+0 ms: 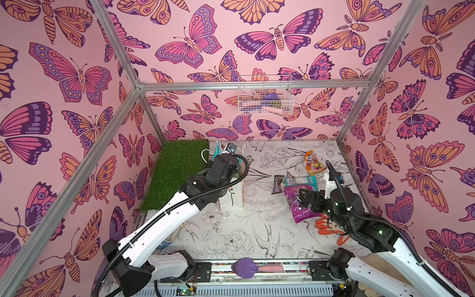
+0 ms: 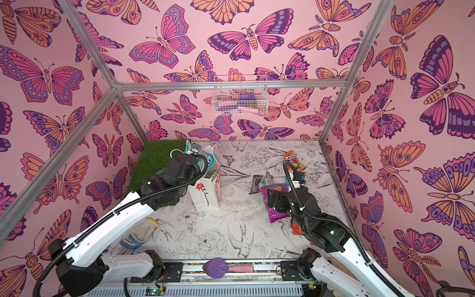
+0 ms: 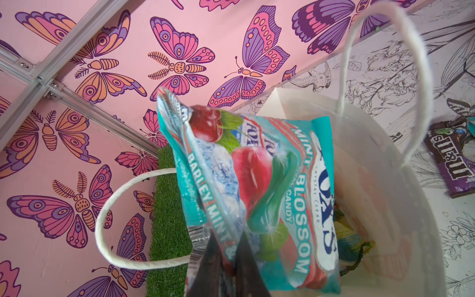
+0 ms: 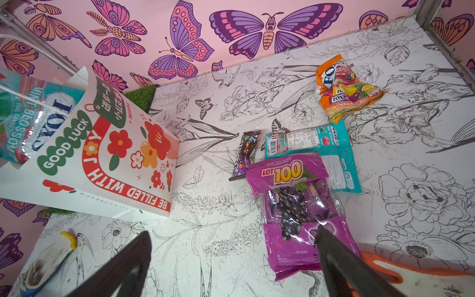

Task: Place the snacks into the paper bag
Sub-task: Place the snack in the paper bag.

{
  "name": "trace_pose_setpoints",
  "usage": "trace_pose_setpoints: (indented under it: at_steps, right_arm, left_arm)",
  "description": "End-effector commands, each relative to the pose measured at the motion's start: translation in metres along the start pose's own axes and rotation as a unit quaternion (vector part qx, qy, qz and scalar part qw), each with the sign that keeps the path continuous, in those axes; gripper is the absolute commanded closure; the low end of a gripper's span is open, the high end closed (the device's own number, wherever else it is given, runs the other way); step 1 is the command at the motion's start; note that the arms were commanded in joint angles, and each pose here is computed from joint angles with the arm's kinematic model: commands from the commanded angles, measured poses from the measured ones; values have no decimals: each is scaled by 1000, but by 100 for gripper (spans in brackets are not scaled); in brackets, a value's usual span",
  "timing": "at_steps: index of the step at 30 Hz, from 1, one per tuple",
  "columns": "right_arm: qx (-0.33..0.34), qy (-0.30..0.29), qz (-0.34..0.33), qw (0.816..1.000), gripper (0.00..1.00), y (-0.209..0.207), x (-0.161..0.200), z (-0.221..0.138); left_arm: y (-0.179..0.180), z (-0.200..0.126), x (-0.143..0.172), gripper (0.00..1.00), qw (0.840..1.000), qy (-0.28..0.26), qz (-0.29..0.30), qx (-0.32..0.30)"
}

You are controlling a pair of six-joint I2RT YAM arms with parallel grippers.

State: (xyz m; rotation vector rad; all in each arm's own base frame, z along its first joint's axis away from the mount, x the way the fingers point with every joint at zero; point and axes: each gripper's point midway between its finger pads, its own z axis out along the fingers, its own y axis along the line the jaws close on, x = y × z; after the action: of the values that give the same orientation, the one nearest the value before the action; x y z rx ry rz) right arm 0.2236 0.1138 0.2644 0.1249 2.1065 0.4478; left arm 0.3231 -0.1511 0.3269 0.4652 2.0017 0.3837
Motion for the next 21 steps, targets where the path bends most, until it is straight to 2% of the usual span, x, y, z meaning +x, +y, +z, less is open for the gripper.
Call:
trace_pose_setpoints:
  at_steps: [1, 3, 7, 21]
  right_arm:
    - [9, 4, 5, 1000, 0, -5, 4, 2]
    - [9, 3, 5, 1000, 0, -5, 3, 2]
    - [11, 3, 3, 1000, 0, -7, 4, 2]
    - [10, 2, 4, 1000, 0, -8, 5, 0]
  left_arm:
    - [8, -9, -17, 85, 1000, -20, 0, -22]
    - [6, -13, -22, 70, 1000, -28, 2, -14]
    - [6, -19, -29, 50, 999, -38, 1, -16]
    - [-1, -37, -42, 48, 998, -68, -8, 12]
